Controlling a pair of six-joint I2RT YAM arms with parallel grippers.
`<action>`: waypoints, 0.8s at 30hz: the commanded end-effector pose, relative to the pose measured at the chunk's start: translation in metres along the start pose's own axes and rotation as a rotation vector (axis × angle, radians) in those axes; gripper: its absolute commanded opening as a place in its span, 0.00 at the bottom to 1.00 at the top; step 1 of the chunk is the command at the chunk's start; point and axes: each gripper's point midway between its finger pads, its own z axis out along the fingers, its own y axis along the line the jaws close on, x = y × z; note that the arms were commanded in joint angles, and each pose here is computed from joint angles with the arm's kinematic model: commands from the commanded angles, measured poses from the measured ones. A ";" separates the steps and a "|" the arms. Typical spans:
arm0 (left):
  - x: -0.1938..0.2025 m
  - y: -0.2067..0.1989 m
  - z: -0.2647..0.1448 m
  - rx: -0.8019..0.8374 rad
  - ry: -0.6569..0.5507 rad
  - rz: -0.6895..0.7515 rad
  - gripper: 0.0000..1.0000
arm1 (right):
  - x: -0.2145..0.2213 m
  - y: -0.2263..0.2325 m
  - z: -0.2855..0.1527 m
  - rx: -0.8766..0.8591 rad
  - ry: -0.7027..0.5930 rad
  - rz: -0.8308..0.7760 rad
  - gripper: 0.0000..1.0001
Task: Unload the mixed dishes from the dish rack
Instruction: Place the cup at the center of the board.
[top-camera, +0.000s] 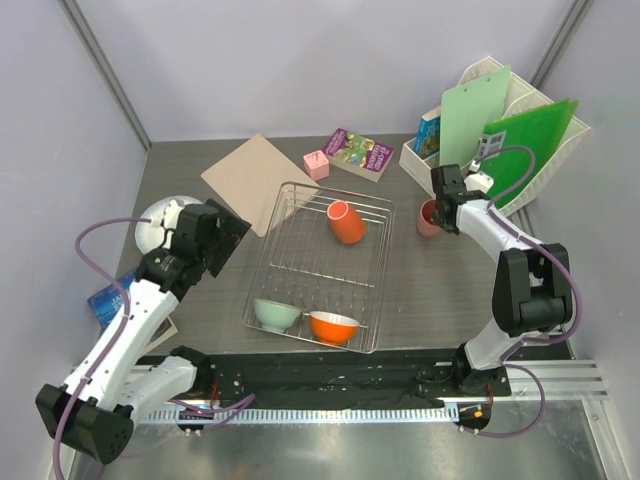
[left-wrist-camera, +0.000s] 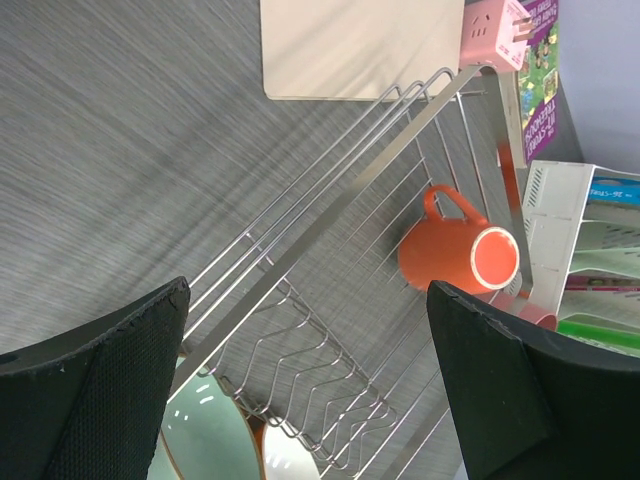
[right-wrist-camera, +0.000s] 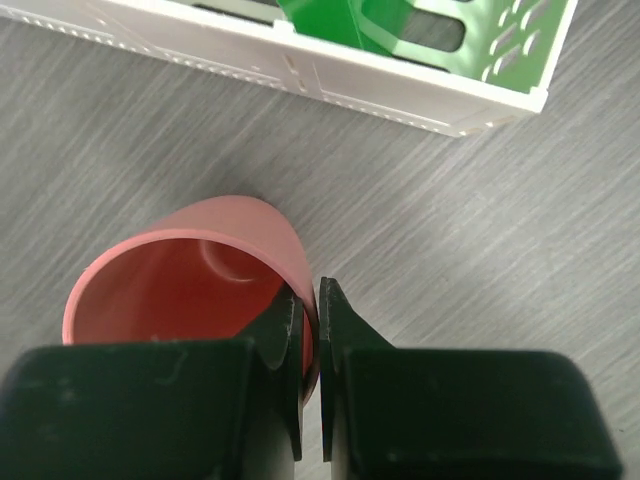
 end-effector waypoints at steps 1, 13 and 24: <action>-0.002 0.007 0.003 -0.019 -0.021 -0.002 1.00 | -0.009 0.006 0.006 -0.024 0.011 0.032 0.06; 0.010 0.002 0.016 -0.025 0.040 0.010 1.00 | -0.023 0.019 -0.016 -0.130 -0.002 0.071 0.45; 0.009 0.004 0.017 -0.022 0.027 0.026 1.00 | -0.053 0.017 -0.045 -0.155 -0.077 0.079 0.65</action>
